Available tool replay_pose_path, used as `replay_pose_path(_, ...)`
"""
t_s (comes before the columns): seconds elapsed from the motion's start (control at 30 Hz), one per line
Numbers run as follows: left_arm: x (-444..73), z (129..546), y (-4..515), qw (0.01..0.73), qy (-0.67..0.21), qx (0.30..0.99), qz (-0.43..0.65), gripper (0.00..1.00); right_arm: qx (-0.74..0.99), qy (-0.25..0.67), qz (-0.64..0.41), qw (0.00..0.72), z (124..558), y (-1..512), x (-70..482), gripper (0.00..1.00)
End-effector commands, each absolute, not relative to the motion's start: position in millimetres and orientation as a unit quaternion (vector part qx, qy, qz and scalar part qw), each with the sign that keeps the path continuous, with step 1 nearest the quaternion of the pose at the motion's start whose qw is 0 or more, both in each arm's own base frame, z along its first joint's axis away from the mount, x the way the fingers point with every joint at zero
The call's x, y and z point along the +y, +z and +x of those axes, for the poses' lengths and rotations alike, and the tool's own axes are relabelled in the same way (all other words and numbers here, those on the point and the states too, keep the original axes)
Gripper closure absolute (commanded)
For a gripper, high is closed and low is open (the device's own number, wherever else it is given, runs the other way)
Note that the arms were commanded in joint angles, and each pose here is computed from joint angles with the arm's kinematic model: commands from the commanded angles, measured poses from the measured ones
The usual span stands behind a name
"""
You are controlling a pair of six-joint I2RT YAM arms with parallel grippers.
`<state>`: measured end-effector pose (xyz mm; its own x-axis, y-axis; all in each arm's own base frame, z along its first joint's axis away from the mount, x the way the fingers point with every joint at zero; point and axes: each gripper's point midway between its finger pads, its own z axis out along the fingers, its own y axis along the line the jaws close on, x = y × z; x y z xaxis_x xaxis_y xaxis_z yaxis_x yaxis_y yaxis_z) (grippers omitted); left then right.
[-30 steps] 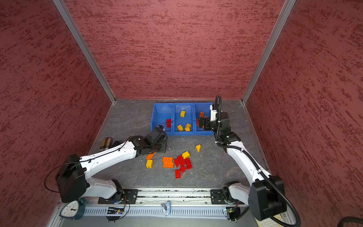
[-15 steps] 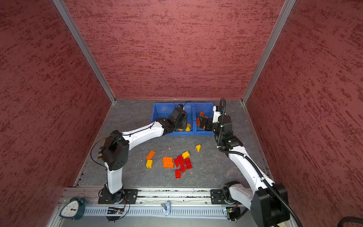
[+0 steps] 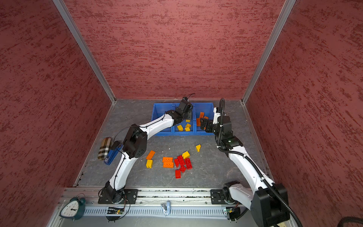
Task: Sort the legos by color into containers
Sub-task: 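Carry the yellow brick to the middle compartment and release it with the left gripper, then lower the right gripper onto a yellow brick on the table and grasp it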
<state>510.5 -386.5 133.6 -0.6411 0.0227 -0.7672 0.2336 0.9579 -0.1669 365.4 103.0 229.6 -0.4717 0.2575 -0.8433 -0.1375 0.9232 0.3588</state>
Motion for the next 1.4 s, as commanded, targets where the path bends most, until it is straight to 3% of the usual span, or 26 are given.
replay_pose_path(0.0,-394,504,154,0.426,-0.134,0.891,0.082,0.39,0.846,0.180,0.066,0.498,366,223,95,0.01)
replay_pose_path(0.23,-398,479,182,0.437,-0.184,0.876,0.091,0.24,0.857,0.222,0.049,0.463,344,191,109,0.01)
replay_pose_path(0.43,-401,447,211,0.452,-0.250,0.849,0.111,0.00,0.876,0.290,-0.029,0.383,297,152,140,0.05)
replay_pose_path(0.83,-350,429,197,0.445,-0.198,0.870,0.075,0.01,0.940,0.176,-0.030,0.290,287,80,144,0.15)
replay_pose_path(1.07,-367,418,169,0.376,-0.256,0.884,0.111,0.00,0.959,0.131,-0.035,0.248,293,51,153,0.22)
replay_pose_path(1.37,-357,426,137,0.340,-0.238,0.906,0.079,0.00,0.971,0.077,-0.032,0.226,297,26,153,0.34)
